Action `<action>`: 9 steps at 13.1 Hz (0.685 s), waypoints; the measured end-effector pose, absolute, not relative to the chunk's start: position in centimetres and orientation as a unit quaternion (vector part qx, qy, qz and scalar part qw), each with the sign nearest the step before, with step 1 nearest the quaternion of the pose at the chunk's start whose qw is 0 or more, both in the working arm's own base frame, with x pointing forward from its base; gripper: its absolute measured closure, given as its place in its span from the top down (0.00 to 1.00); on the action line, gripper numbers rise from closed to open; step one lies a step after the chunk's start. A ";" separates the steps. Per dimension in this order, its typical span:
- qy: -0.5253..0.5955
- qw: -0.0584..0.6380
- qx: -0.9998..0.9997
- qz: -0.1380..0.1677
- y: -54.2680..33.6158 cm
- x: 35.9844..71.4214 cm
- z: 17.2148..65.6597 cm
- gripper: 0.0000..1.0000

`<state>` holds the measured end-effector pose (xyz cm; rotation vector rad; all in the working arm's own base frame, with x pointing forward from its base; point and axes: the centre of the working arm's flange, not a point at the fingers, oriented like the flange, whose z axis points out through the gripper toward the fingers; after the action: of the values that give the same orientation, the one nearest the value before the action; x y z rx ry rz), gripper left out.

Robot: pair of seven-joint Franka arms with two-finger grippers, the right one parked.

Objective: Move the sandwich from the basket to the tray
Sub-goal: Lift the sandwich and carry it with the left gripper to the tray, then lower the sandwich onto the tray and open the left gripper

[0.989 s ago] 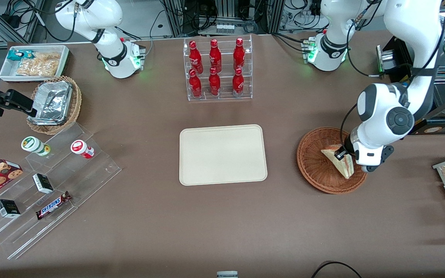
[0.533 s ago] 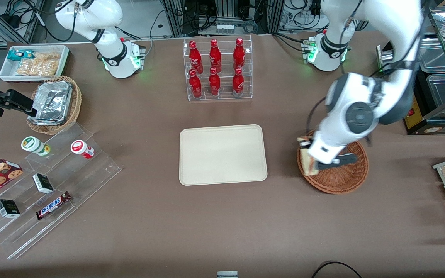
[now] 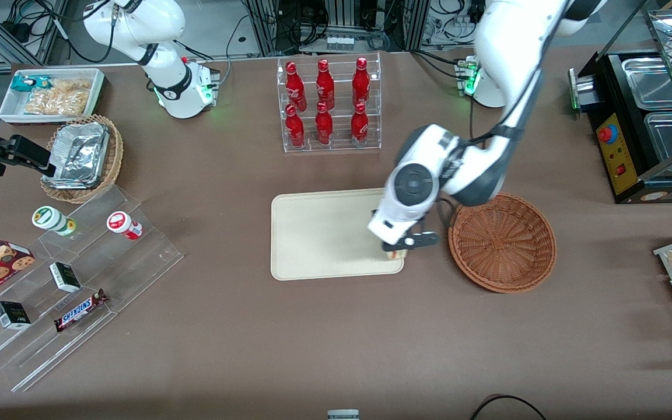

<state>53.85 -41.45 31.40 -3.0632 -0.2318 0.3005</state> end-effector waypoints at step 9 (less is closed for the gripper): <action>-0.100 0.008 -0.992 0.075 -52.2 49.6 25.3 0.15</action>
<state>49.61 -52.25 25.31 -3.1015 -0.3112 0.2343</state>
